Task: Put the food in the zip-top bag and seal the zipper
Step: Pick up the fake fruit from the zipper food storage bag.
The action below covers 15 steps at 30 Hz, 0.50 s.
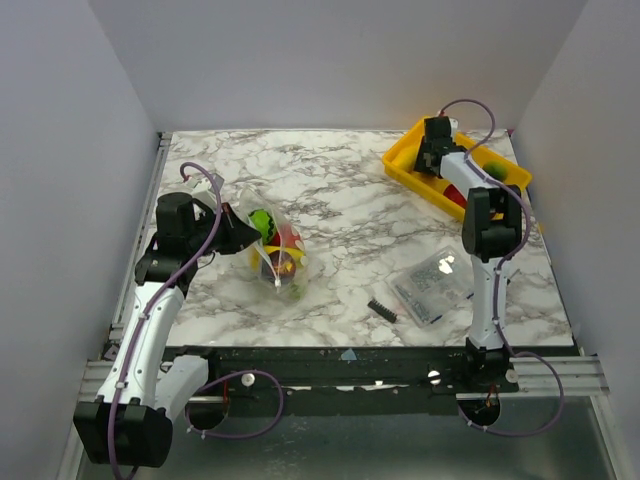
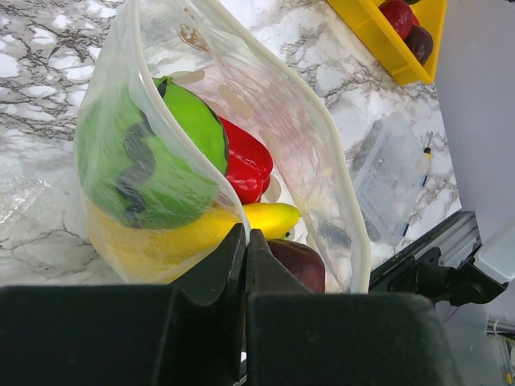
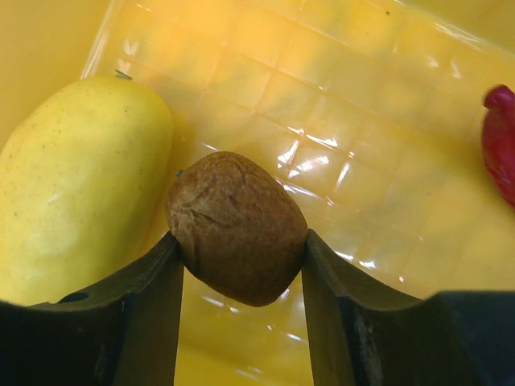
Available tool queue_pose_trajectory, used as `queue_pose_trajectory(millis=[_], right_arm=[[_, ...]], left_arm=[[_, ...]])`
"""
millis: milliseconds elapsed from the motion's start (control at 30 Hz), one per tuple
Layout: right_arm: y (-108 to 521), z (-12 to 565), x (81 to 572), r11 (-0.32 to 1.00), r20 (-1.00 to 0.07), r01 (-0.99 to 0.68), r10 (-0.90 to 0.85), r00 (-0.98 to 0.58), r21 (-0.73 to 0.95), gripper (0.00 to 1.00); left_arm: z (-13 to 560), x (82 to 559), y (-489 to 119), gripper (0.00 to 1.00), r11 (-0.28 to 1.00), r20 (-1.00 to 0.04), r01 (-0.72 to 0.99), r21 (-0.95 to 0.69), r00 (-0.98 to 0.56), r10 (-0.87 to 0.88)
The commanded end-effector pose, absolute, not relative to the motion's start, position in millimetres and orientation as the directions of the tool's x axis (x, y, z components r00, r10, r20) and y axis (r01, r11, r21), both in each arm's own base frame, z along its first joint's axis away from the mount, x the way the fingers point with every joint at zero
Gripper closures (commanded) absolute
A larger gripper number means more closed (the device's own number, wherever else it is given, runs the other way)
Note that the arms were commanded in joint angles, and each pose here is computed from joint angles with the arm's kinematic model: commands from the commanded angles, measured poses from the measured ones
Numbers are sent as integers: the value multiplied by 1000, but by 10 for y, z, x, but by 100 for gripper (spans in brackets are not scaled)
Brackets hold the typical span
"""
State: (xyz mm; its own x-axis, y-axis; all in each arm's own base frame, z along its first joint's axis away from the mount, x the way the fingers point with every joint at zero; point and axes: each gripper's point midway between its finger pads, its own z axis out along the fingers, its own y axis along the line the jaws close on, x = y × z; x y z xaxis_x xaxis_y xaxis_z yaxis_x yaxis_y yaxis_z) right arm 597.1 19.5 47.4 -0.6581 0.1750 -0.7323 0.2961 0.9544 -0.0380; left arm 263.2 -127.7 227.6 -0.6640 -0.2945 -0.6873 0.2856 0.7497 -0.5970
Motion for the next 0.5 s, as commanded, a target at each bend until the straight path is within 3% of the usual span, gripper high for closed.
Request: queue_pose_trajectory(millis=[0,167,300,467], right_arm=[[133,1193,5875,951,-795,308,182,-579,-6,71],[294,1736,5525,953,-837,262,267,-477,155,74],[615,2044,5118,929,-835,132,369,-408,346,86],[1339,2017,4518,912,-820,-59,335,-464,407,93]], left_arm=[[2286,2639,-1300,100,740,-696,313,-596,-661,-281],[2290,2636,-1301,100,739,-698,316,-596,-659,-281],[2290,2635,-1300,100,739,-697,314,-596,-659,-282],[2301,2628,-1309,100,734,-698,320,-599,-658,-282]])
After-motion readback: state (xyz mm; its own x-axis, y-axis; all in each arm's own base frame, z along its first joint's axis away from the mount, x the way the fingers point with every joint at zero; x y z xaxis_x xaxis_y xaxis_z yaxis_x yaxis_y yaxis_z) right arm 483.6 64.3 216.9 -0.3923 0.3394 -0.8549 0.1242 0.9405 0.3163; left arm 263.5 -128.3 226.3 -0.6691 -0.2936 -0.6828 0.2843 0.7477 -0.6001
